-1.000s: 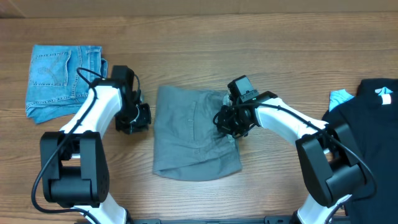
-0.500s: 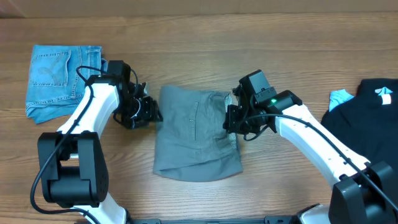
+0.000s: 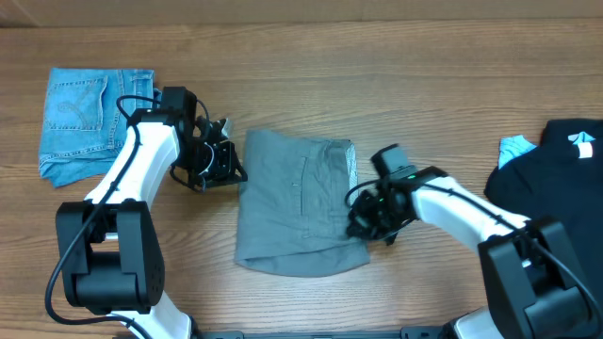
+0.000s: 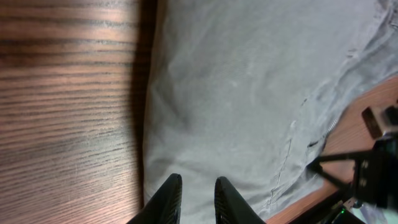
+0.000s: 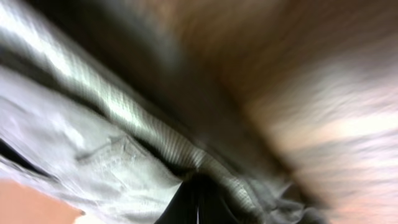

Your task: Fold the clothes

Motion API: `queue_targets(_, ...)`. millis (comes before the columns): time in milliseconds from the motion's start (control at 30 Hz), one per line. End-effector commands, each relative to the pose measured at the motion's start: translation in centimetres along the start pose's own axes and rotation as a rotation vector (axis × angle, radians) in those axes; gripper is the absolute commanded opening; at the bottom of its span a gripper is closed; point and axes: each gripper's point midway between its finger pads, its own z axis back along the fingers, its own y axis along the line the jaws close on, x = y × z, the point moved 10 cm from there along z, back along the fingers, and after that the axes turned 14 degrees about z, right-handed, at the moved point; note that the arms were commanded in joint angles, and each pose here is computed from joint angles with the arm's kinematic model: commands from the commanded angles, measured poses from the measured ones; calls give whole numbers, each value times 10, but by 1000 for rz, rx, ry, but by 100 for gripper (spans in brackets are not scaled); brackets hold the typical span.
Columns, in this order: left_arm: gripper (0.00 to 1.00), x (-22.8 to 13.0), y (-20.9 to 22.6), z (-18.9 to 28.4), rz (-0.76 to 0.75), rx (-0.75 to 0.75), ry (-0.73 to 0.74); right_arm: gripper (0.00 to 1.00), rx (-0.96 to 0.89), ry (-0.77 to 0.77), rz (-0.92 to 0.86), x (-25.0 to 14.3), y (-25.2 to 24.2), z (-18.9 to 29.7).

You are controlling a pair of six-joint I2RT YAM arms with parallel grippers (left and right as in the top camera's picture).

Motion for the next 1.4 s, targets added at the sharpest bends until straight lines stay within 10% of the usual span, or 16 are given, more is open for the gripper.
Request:
queue_targets(0,23,2,-10,11,-67,-31,-9,4,-93,-162,-157,32,-36,12)
queue_targets(233,37,7,-17,19,-102,-39,-31,8,249,-160,132,63,-47,55)
queue_targets(433,38,8,-17,19,-113,-39,-40,57,266,8,385,33,-44,53)
queue_targets(633,39,8,-18,19,-116,-41,-43,77,225,127,493,6,-29,29)
queue_targets(800,39,9,-18,19,-116,-40,-44,65,163,177,550,-11,-23,8)
queue_targets(867,39,8,-17,19,-114,-41,-43,31,48,155,475,-9,-27,5)
queue_targets(1000,40,7,-17,19,-110,-38,-36,4,-28,67,423,5,-34,7)
queue_targets(1267,40,7,-17,19,-110,-38,-33,6,-95,-415,366,91,-32,69)
queue_targets(1300,41,6,-17,19,-107,-37,-30,31,-60,-453,398,99,-25,81)
queue_targets(1367,42,5,-16,19,-103,-34,-23,47,-29,-466,422,105,-16,103)
